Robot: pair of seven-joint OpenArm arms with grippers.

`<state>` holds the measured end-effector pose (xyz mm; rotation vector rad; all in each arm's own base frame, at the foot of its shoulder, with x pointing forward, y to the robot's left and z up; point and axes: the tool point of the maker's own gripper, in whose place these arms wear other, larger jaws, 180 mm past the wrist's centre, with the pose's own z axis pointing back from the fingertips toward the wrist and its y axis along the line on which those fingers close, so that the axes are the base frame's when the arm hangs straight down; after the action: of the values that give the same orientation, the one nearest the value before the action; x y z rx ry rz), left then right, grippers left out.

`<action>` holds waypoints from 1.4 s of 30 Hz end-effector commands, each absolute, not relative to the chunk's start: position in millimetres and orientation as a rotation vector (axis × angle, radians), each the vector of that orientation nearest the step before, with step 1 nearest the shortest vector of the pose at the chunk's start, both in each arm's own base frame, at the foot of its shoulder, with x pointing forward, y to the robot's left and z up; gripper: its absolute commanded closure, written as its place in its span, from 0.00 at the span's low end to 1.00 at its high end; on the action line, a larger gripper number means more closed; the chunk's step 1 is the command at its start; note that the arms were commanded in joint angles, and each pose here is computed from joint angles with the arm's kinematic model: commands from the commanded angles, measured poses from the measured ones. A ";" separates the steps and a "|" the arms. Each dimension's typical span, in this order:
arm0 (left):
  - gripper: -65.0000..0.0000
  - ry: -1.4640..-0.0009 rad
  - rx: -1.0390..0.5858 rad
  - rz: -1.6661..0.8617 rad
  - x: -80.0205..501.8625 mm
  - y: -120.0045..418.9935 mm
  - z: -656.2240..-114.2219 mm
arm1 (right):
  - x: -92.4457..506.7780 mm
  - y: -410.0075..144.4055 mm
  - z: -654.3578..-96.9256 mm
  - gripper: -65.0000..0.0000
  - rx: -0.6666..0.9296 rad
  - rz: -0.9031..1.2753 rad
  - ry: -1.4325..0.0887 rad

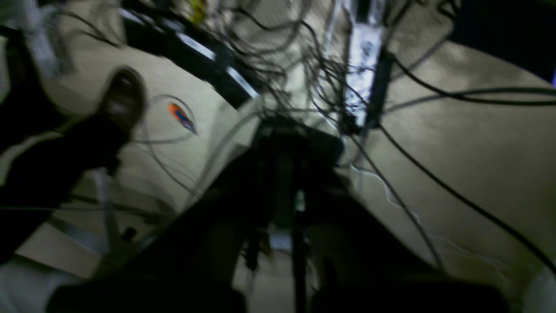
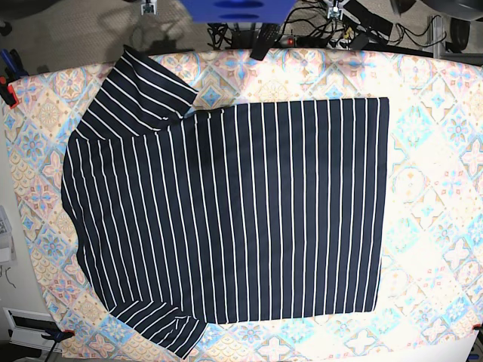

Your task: Fold the T-shirt properly

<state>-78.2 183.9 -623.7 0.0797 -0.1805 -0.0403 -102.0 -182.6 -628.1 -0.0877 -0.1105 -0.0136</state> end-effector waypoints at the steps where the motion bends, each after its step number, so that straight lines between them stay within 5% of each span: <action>1: 1.00 -0.197 0.083 -0.044 -82.3 185.0 -618.0 | -106.5 -187.5 -622.8 1.00 -0.096 -0.009 -0.125; 18: 1.00 -0.466 0.100 -0.126 -46.4 197.6 -522.2 | -95.6 -271.9 -546.3 1.00 -0.274 -0.001 -0.304; 34: 1.00 -0.767 0.170 -0.195 84.3 202.8 -392.7 | -9.0 -279.5 -467.5 1.00 -0.328 0.055 -0.497; 42: 1.00 -0.701 0.289 -0.080 138.1 250.7 -392.9 | 32.1 -276.5 -452.9 1.00 -0.334 0.045 -0.536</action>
<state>134.5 251.3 -399.2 0.2909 -0.6769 -0.0798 37.3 -270.3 -457.5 -0.3102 -0.5413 0.0385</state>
